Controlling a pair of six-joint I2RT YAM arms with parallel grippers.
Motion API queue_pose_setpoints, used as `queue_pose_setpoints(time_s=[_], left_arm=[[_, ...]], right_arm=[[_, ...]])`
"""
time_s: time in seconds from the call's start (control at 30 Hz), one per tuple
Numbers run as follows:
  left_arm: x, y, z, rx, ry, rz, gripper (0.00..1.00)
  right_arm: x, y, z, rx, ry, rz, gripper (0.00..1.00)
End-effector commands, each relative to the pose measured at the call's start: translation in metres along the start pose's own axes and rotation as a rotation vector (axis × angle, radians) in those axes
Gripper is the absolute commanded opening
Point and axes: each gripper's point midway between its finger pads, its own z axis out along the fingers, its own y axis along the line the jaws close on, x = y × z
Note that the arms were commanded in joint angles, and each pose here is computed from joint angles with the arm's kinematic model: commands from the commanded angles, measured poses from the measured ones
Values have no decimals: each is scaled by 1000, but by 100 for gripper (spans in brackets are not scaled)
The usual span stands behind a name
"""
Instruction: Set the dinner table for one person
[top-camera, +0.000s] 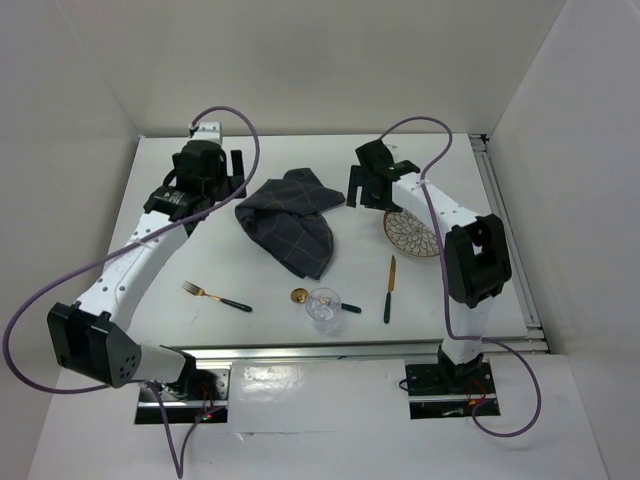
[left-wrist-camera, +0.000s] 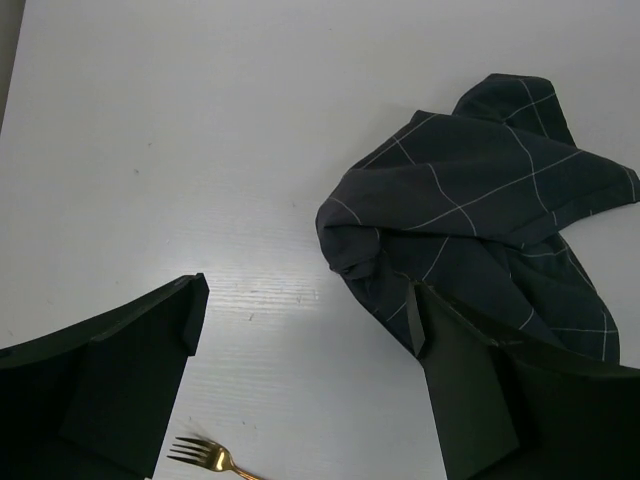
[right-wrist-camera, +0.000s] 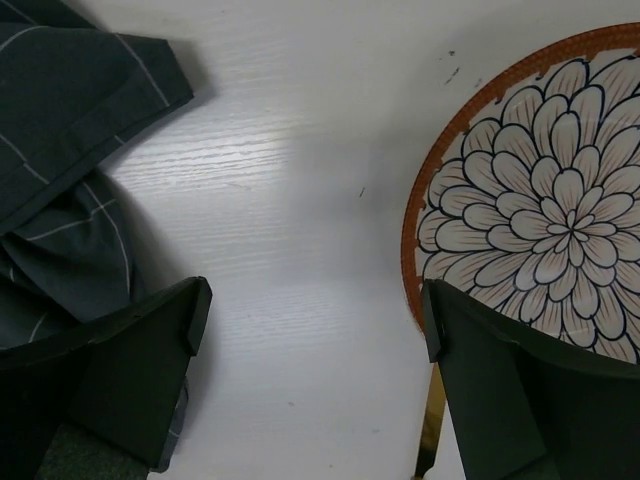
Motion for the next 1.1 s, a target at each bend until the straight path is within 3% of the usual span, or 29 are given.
queue_pose_setpoints(time_s=[0.0, 0.17, 0.33, 0.57, 0.87, 1.07], left_arm=[[-12, 0, 1, -19, 24, -23, 100], [1, -18, 2, 95, 64, 21, 100], [34, -30, 15, 162, 183, 42, 95], [86, -31, 59, 151, 417, -76, 100], [108, -30, 98, 134, 490, -112, 100], [125, -26, 126, 147, 548, -150, 93]], right_arm=[[-23, 27, -13, -76, -83, 10, 100], [-22, 28, -17, -84, -78, 30, 100], [-10, 64, -41, -278, -64, -46, 100], [63, 84, -39, -427, 126, -97, 100], [101, 108, -23, -533, 242, -103, 100], [118, 129, -6, -577, 310, -105, 100]])
